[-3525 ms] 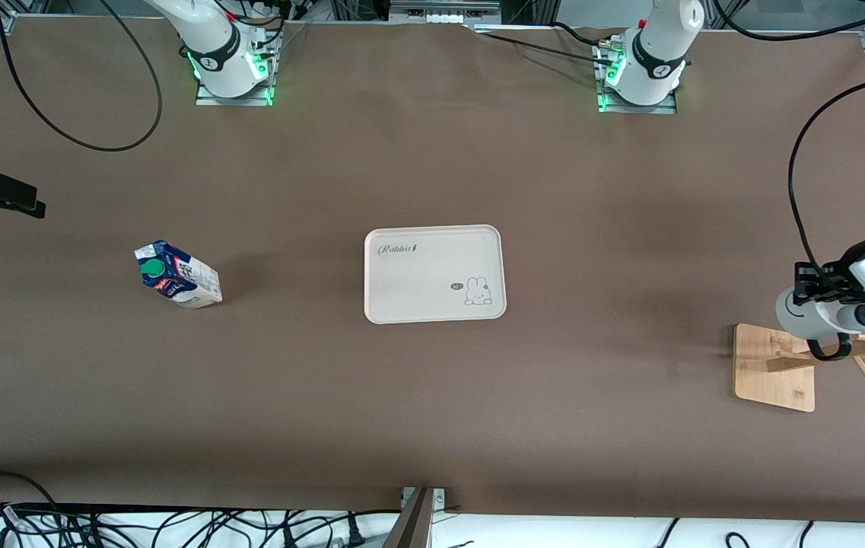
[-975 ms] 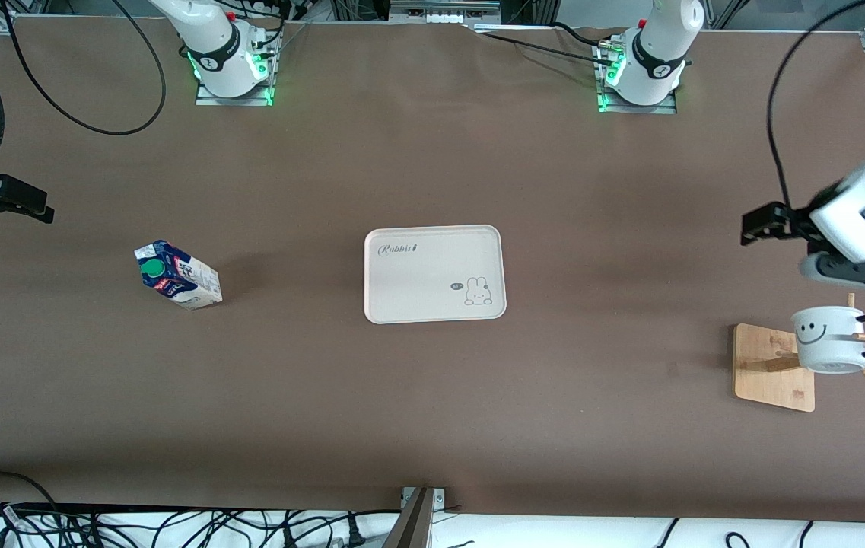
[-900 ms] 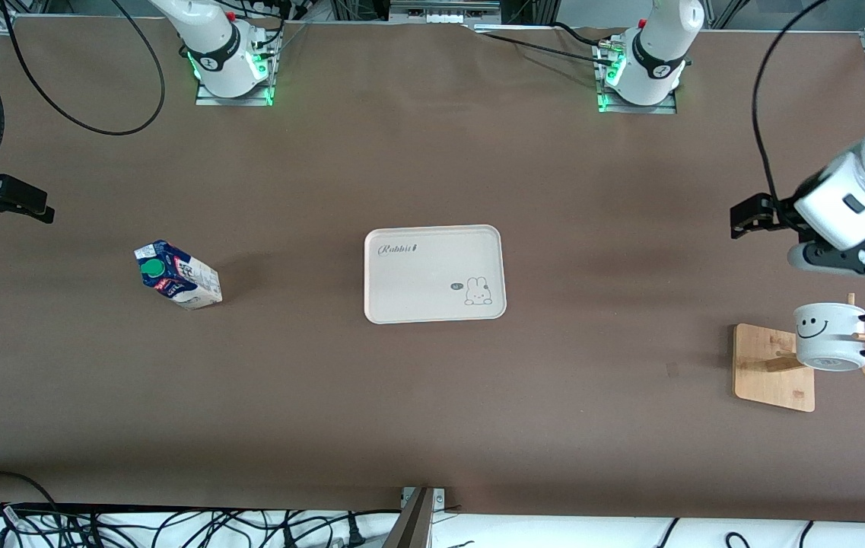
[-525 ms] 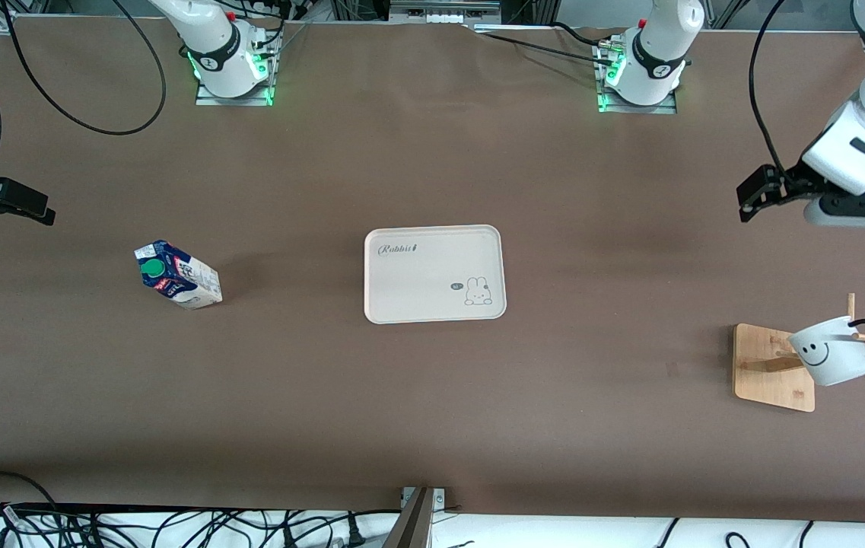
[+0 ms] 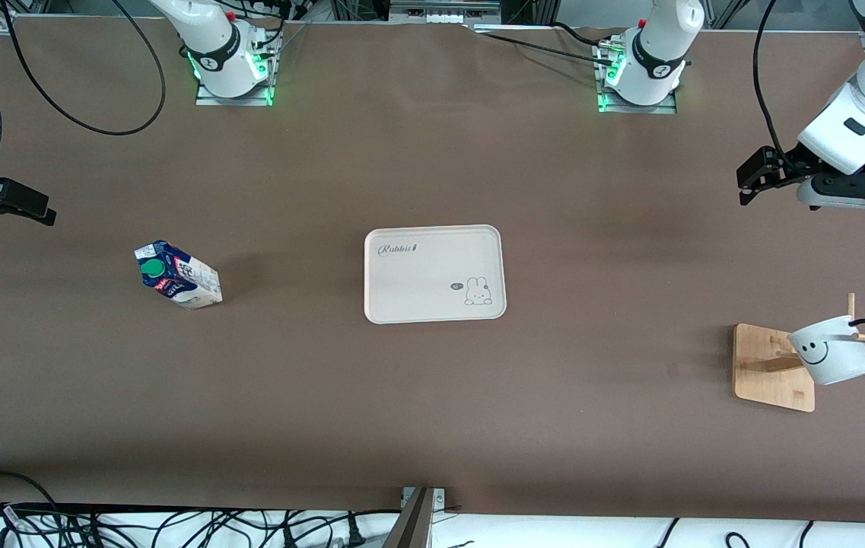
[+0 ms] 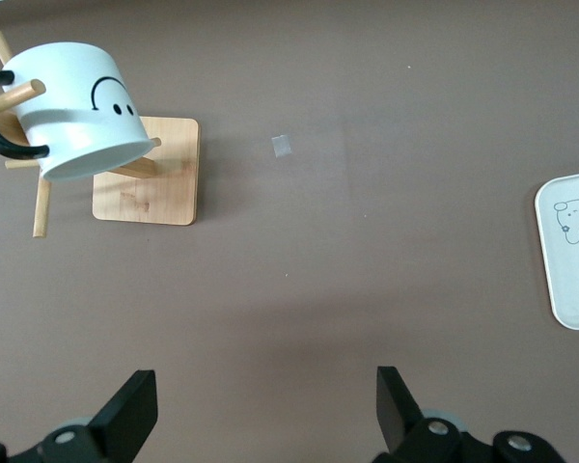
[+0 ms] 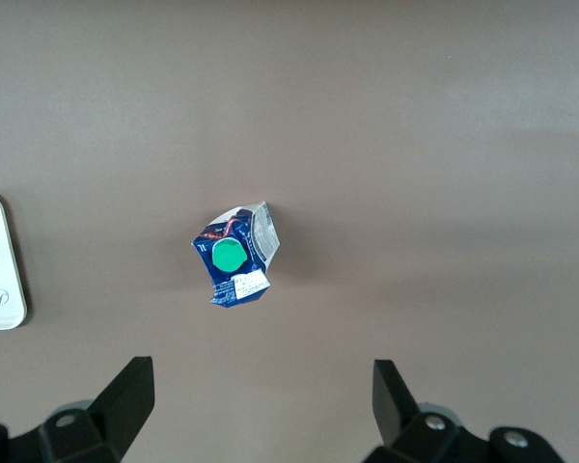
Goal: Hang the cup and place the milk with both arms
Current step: 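Open the left gripper and draw it back from the mug tree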
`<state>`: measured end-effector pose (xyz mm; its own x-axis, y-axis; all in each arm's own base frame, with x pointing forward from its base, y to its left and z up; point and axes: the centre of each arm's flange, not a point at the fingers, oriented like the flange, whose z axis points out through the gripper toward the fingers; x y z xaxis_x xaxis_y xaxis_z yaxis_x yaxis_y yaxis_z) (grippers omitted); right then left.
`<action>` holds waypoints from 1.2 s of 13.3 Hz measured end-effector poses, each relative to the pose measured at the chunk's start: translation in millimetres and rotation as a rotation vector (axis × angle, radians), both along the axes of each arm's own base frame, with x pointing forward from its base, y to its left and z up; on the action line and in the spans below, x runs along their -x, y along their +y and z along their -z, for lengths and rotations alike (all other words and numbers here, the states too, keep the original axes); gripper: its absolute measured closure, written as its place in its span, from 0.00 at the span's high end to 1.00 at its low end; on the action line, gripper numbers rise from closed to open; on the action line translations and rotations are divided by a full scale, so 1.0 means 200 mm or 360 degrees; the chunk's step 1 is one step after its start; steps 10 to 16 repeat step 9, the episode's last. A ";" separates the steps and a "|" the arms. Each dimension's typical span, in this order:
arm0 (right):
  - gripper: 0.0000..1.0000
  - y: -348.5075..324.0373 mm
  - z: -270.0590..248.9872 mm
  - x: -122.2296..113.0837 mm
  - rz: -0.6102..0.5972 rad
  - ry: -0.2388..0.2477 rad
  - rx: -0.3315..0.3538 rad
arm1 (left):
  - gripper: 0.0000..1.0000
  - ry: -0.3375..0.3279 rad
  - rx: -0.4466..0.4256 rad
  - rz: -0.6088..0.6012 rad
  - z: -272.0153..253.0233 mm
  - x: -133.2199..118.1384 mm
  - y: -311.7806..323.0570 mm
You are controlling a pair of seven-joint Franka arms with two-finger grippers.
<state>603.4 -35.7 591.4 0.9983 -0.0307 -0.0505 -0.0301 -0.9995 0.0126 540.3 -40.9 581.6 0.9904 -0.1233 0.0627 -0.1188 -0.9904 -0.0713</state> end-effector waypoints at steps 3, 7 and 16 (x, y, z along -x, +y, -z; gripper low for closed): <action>1.00 0.01 0.00 0.00 -0.0007 0.0000 -0.0001 | 1.00 0.0001 0.0000 0.0006 0.00 0.00 0.00; 1.00 0.02 0.00 0.00 -0.0012 0.0000 -0.0001 | 1.00 0.0003 0.0001 0.0005 0.00 0.00 0.01; 1.00 0.02 0.00 0.00 -0.0013 0.0000 -0.0001 | 1.00 0.0003 0.0002 0.0005 0.00 0.00 0.01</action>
